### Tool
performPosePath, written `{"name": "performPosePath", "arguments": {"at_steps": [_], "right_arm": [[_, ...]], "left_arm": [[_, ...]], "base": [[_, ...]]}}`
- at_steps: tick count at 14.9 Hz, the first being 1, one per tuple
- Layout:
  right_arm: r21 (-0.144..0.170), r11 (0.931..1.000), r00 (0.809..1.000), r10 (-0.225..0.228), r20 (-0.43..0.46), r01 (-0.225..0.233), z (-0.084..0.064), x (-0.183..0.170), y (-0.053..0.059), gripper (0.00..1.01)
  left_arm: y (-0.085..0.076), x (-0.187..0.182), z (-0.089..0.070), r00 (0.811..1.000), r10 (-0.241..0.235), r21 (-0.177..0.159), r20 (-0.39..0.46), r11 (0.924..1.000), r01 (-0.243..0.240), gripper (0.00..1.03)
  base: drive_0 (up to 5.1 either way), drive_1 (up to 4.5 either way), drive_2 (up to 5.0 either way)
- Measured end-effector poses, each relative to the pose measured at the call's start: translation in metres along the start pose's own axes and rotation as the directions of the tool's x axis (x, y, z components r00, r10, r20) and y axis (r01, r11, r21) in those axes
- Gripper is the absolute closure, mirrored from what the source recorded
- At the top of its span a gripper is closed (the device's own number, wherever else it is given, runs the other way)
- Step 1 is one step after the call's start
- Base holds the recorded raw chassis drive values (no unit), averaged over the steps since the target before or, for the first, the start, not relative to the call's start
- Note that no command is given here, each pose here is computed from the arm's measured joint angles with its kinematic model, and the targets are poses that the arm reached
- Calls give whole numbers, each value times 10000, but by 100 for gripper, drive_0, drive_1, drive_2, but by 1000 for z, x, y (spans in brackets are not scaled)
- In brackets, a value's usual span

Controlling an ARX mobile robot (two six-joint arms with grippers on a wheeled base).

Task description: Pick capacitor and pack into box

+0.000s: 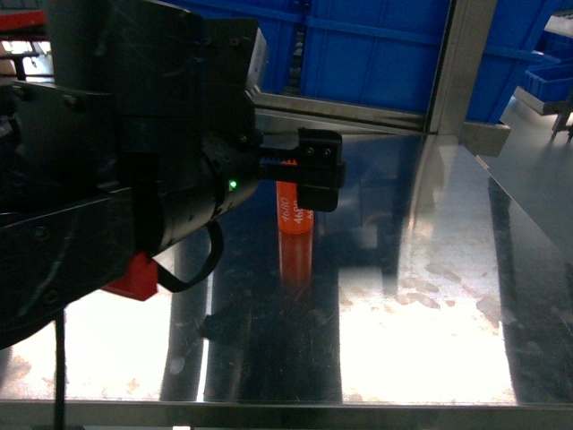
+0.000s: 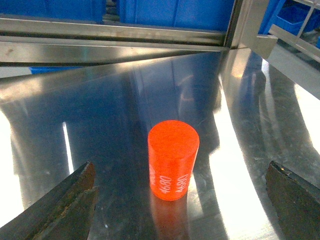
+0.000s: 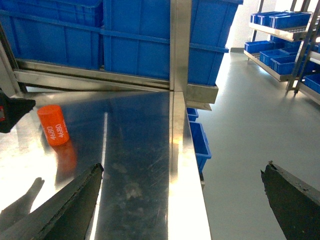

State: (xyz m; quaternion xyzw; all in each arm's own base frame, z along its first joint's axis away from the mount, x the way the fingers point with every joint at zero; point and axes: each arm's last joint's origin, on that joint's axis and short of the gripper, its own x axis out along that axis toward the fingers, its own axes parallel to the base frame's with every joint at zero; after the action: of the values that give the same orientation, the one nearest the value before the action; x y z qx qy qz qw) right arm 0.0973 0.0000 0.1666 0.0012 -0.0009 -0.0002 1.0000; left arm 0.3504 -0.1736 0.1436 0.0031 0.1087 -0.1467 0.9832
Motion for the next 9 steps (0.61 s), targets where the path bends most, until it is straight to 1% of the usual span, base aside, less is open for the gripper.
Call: {"name": "performPosePath", "arguments": {"at_steps": [2,3,6,7,8,9], "right_arm": [[0,10000,10000,0,0,0,0,0,0,3],[0,10000,10000,0,0,0,0,0,0,3],[0,10000,10000,0,0,0,0,0,0,3],[0,10000,10000,0,0,0,0,0,0,3],[0,10000,10000,0,0,0,0,0,0,3],[0,10000,10000,-4,0,4,0,0,0,3]], "left_arm": [[-4,21,-2,10000,13,-82,35,10000,-13,5],[-6,33,-5,9999,92,-62,-57,9999,-93,5],[-9,64,-28,9955,614,101,-725,9981,-609,5],[-10,74,-35,9936,635,117,-939,9980,-627,5],[-8,93,-44,9891,894,122,-1167,9960,-885,5],[-5,100,-47,9874,982,54,-1240,9951,-983,5]], "base": [[0,0,0],[0,0,0],[0,0,0],[0,0,0],[0,0,0],[0,0,0]]}}
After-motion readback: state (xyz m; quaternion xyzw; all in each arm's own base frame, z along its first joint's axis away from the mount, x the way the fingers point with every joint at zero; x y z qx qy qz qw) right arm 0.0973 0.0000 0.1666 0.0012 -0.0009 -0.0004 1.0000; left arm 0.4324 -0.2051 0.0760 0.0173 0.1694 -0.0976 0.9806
